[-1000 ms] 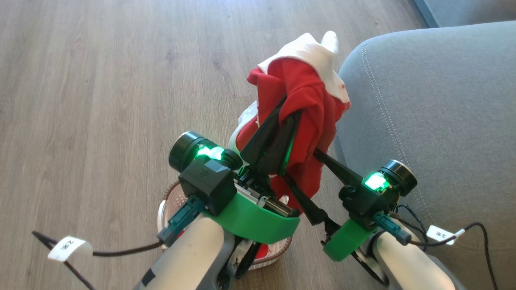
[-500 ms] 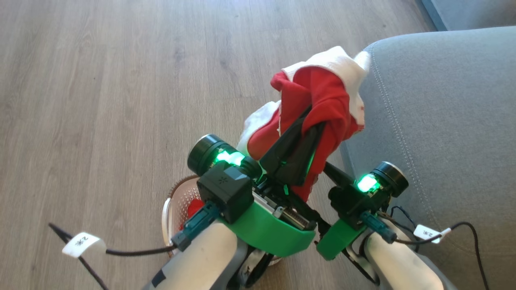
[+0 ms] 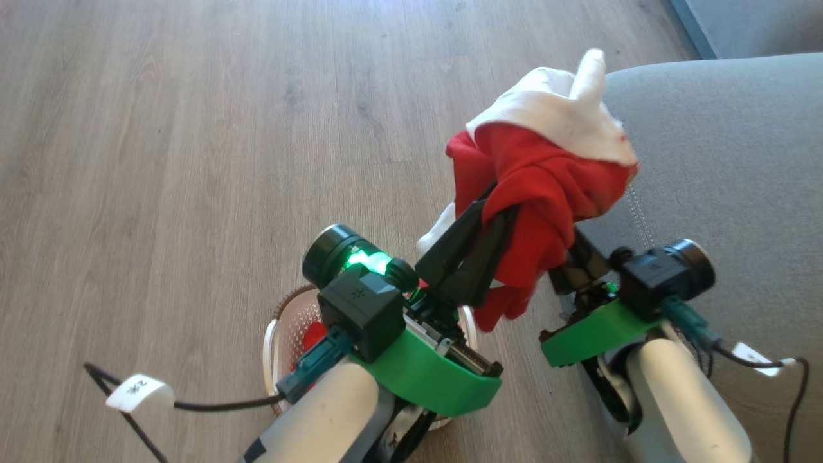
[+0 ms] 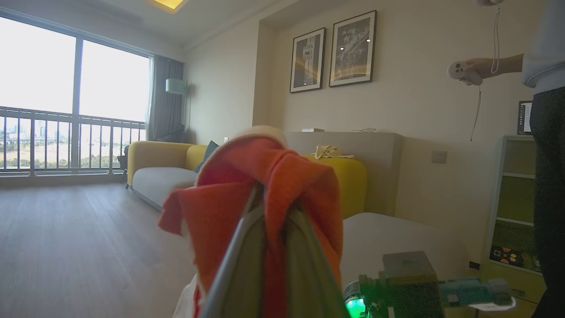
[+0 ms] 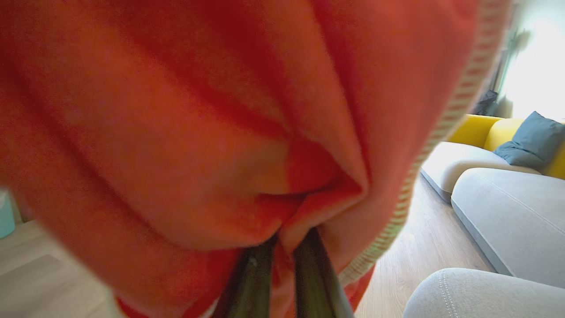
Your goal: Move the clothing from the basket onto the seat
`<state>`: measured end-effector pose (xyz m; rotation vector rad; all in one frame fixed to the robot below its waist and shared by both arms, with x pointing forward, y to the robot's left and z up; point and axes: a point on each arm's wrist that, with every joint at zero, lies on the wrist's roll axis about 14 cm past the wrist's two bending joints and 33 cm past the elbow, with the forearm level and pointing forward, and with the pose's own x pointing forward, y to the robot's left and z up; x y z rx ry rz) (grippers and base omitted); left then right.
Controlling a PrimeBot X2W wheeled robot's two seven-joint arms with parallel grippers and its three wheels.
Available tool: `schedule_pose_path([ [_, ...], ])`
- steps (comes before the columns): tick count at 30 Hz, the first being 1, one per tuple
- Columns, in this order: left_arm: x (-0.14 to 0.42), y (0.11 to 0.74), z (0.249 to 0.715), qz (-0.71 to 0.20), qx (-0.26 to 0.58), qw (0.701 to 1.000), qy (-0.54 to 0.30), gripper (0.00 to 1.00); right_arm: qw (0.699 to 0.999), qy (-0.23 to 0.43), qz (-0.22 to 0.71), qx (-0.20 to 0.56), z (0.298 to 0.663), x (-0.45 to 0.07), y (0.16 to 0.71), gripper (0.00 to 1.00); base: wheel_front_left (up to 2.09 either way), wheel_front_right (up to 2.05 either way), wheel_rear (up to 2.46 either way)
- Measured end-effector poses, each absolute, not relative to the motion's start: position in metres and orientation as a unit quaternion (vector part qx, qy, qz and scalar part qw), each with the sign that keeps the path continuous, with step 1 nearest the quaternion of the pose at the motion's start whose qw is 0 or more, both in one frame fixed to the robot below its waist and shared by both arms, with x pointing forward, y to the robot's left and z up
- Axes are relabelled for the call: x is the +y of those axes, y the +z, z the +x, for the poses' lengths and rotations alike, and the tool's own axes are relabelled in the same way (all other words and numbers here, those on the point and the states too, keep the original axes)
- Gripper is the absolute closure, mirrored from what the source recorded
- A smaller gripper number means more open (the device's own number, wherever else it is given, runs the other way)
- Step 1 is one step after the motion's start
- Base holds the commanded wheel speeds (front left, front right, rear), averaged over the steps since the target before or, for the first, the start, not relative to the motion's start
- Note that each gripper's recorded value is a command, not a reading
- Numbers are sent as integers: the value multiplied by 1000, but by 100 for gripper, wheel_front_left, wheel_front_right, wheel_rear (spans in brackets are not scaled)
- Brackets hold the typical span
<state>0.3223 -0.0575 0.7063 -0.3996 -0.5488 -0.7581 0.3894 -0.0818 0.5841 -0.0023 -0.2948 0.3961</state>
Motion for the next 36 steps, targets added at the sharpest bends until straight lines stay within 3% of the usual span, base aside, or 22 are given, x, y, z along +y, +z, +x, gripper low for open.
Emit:
schedule_pose_path([
  [15,-50,665,343,-176,-208,901,-337,100,959,135,126,-213,385,-123,631,100,0,0,0],
  [33,-54,611,353,-113,-151,916,-354,100,946,154,176,-226,383,-114,643,100,0,0,0],
  [35,-54,611,354,-110,-152,917,-352,4,945,150,179,-230,383,-117,645,100,0,0,0],
  [36,-53,611,355,-110,-151,917,-351,0,945,149,180,-231,383,-118,645,100,0,0,0],
])
